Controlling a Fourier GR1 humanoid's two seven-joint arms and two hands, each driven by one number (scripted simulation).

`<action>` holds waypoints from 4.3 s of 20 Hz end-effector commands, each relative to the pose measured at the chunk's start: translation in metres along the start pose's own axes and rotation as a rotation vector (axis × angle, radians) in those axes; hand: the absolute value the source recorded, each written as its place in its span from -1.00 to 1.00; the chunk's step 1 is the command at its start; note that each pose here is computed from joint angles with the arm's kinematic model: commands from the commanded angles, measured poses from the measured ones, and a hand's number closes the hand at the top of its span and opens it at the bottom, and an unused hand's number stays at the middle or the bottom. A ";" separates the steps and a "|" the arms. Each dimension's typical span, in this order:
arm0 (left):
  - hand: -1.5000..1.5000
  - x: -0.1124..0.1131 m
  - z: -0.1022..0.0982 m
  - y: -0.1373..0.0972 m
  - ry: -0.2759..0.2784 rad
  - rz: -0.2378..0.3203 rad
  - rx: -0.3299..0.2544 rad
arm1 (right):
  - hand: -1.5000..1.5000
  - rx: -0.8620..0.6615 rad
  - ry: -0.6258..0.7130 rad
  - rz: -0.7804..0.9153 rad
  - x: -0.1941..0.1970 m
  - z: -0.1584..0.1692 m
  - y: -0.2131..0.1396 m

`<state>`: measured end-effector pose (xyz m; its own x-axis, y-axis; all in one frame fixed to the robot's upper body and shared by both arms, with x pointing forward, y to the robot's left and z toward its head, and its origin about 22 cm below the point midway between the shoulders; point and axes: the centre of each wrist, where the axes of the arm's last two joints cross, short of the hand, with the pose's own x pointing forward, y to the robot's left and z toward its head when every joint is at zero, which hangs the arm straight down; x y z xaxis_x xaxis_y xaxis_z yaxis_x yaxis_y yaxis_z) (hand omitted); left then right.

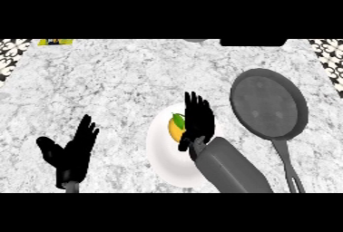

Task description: Pick the lemon from the plate and place it in the pan

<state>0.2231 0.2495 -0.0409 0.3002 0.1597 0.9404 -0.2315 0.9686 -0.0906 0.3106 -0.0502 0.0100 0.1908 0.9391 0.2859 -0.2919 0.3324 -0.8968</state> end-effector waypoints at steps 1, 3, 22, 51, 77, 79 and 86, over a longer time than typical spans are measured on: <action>0.00 0.009 -0.004 -0.005 0.007 -0.003 0.009 | 1.00 0.045 -0.033 -0.038 0.007 -0.001 0.004; 0.00 0.012 0.001 -0.027 0.001 -0.006 -0.006 | 1.00 -0.007 -0.144 0.036 0.008 -0.012 0.003; 0.00 -0.014 0.000 0.001 0.006 0.007 0.004 | 1.00 0.066 -0.116 0.157 0.042 0.050 0.024; 0.00 -0.012 -0.003 -0.005 0.015 0.003 0.033 | 1.00 -0.694 -0.007 -0.171 -0.019 0.056 -0.138; 0.00 0.003 -0.007 -0.001 -0.006 -0.020 -0.047 | -1.00 -0.532 0.220 -0.112 -0.215 -0.113 -0.151; 0.00 0.002 -0.007 -0.012 -0.020 -0.033 -0.049 | -1.00 -0.590 0.178 -0.119 -0.234 -0.110 -0.137; 0.00 0.001 -0.001 -0.019 -0.005 -0.005 -0.024 | -1.00 -0.691 -0.018 -0.553 -0.218 -0.111 -0.151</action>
<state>0.2287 0.2368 -0.0378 0.2901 0.1489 0.9453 -0.1896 0.9772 -0.0957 0.4154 -0.3173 0.0413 0.2436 0.7720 0.5871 0.3955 0.4737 -0.7869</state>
